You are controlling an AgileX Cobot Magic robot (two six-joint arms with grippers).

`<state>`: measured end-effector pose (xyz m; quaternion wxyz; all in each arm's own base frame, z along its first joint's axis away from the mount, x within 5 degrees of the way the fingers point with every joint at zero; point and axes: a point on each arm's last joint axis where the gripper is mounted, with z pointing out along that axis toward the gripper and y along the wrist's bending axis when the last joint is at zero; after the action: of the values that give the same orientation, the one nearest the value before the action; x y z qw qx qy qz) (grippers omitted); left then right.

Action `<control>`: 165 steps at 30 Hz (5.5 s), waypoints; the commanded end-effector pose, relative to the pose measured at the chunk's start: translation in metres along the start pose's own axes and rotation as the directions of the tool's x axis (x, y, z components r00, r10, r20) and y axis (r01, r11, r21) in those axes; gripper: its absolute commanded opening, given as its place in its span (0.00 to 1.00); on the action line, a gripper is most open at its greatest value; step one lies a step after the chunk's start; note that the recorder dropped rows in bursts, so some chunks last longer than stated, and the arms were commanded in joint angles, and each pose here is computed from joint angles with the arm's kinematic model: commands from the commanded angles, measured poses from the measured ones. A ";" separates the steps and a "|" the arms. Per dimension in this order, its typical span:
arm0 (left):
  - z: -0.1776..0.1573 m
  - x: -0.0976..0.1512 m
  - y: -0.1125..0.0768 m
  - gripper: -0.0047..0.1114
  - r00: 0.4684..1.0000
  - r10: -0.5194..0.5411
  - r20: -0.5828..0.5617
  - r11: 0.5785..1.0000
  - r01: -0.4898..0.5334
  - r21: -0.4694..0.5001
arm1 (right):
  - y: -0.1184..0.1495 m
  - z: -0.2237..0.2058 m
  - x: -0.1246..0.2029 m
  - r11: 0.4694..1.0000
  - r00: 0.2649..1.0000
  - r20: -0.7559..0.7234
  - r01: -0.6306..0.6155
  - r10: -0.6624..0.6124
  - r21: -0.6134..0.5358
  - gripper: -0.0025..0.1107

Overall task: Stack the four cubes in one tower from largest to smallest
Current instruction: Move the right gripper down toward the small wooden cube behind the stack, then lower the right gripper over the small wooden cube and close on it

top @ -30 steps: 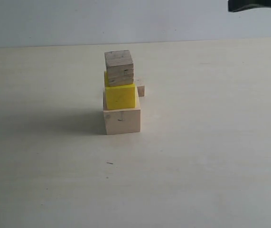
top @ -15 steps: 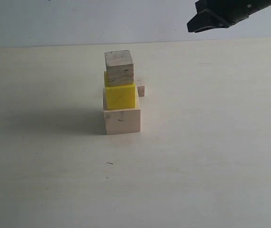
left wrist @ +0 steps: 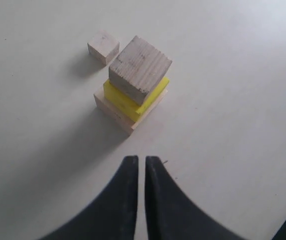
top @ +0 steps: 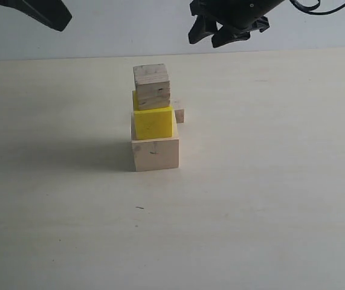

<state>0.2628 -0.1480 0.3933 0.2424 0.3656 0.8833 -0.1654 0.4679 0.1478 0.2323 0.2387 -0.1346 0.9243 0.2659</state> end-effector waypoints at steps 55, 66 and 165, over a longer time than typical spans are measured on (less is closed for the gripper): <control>0.017 0.019 0.001 0.11 0.997 -0.041 -0.070 0.999 0.042 0.019 | 0.002 0.109 0.045 0.991 0.973 -0.199 -0.125 0.115 -0.037 0.57; 0.017 0.019 0.001 0.11 0.997 -0.038 -0.064 0.999 0.039 0.017 | -0.001 0.115 0.049 0.991 0.970 -0.209 -0.130 0.121 -0.032 0.57; 0.017 0.019 -0.001 0.11 0.997 0.030 -0.064 0.999 -0.028 0.040 | -0.023 0.082 0.042 0.949 0.926 -0.311 0.273 -0.214 0.160 0.59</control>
<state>0.2576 -0.1465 0.3672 0.2061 0.3892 0.8829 -0.1627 0.4703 0.1706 0.1422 0.1413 -0.2559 0.9484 0.1225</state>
